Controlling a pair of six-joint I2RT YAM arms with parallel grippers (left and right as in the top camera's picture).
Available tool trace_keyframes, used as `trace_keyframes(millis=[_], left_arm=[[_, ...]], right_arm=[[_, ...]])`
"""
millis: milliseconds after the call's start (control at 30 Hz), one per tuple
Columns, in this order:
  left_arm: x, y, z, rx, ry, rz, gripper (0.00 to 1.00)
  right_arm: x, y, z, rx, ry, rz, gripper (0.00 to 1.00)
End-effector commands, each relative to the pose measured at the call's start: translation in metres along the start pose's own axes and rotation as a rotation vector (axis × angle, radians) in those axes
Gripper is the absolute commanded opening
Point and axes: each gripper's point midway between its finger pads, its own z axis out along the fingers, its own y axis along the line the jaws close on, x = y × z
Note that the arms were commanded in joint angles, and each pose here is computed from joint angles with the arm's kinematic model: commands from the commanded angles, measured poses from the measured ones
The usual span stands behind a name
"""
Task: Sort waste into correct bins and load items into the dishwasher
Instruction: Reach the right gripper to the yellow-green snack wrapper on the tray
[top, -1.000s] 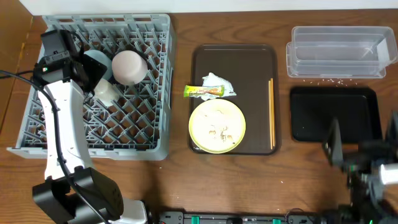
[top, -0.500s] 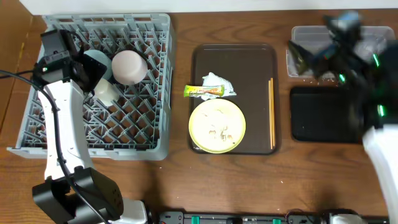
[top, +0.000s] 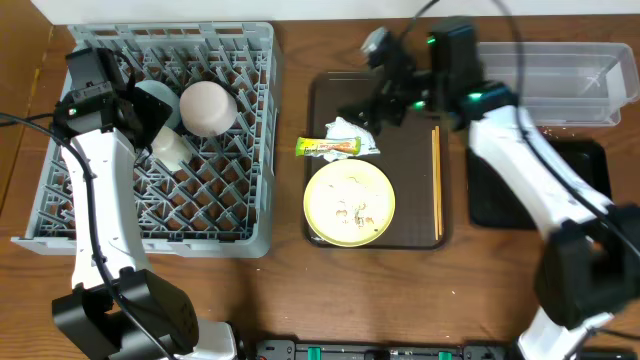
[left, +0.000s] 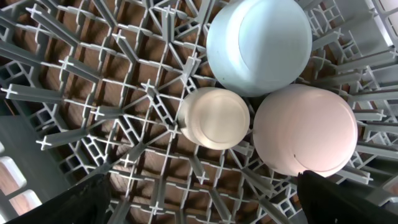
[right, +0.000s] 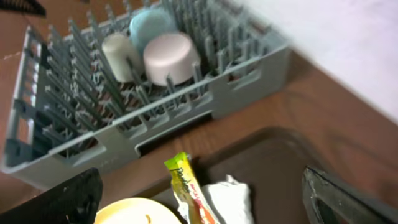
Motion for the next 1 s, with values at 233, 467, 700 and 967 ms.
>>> trace_keyframes(millis=[233,467,700,967], left_arm=[[-0.004,0.000,-0.006,0.006,-0.017,-0.015,0.97],[-0.004,0.000,-0.006,0.006,-0.017,-0.015,0.97],[-0.004,0.000,-0.006,0.006,-0.017,-0.015,0.97],[-0.004,0.000,-0.006,0.006,-0.017,-0.015,0.97]], right_arm=[[0.112,0.001,0.110,0.153,0.314,-0.055,0.98],[0.110,0.026,0.124,0.223,0.410,-0.153,0.99],[0.077,0.015,0.113,0.327,0.436,-0.233,0.90],[0.129,-0.002,0.117,0.352,0.579,-0.200,0.75]])
